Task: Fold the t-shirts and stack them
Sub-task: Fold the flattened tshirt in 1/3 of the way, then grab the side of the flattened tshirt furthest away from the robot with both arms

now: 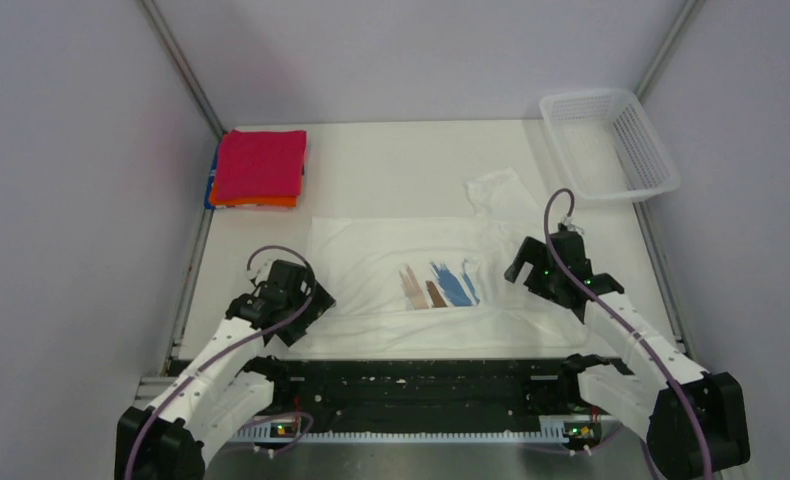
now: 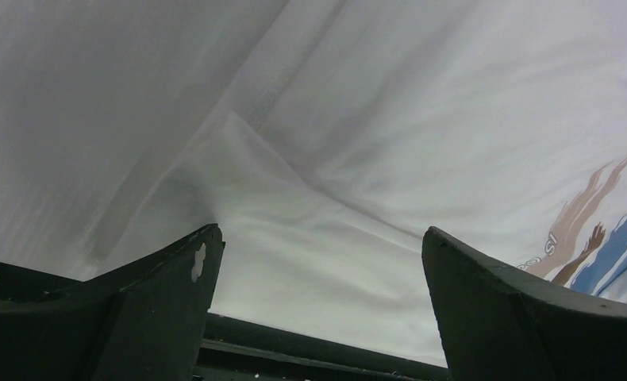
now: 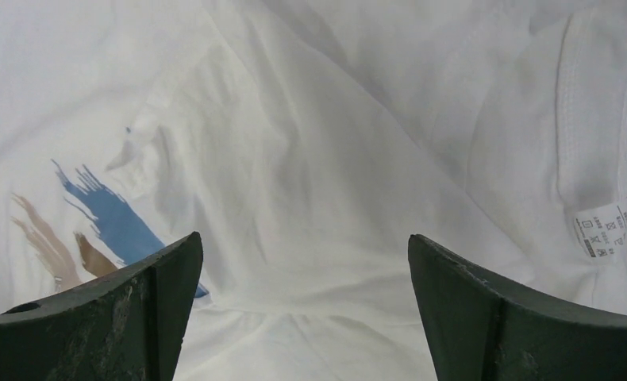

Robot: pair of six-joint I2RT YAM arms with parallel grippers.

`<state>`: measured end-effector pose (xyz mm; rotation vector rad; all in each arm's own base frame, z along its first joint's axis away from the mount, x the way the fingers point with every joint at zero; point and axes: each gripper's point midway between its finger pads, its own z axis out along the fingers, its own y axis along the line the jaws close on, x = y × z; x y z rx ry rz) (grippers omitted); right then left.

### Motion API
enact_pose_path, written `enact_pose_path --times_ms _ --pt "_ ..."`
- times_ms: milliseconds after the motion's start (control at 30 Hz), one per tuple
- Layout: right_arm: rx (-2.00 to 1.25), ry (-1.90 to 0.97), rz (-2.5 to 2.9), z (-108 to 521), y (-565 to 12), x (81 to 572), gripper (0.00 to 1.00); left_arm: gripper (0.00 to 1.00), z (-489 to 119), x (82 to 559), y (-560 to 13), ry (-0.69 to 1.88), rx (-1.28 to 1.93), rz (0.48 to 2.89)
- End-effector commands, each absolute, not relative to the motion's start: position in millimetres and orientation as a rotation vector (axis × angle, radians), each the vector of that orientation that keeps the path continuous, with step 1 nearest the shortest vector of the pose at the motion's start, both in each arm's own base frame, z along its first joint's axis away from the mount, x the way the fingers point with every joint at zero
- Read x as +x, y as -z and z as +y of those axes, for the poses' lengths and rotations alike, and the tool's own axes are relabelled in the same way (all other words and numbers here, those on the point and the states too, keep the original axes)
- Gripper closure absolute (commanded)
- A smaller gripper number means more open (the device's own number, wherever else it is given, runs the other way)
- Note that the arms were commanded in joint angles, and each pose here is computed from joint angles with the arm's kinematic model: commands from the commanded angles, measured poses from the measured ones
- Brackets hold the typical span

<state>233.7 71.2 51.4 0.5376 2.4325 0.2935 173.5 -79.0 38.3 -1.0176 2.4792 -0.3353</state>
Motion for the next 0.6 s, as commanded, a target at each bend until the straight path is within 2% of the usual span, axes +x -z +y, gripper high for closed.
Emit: enact_pose_path --times_ms 0,200,400,567 --pt "0.466 -0.34 2.287 77.2 -106.7 267.1 0.01 0.01 -78.5 203.5 -80.7 0.335 -0.907 2.397" --pt "0.396 -0.34 2.214 84.4 -144.1 307.8 0.01 0.01 -64.6 268.7 -125.7 0.202 -0.845 2.25" --pt "0.407 -0.318 2.158 92.1 -165.8 366.0 0.01 0.01 -41.7 349.3 -143.5 0.084 -0.842 2.215" --pt "0.39 -0.206 2.132 86.3 -173.8 417.0 0.01 0.1 -33.8 411.5 -125.2 0.038 -0.831 2.278"
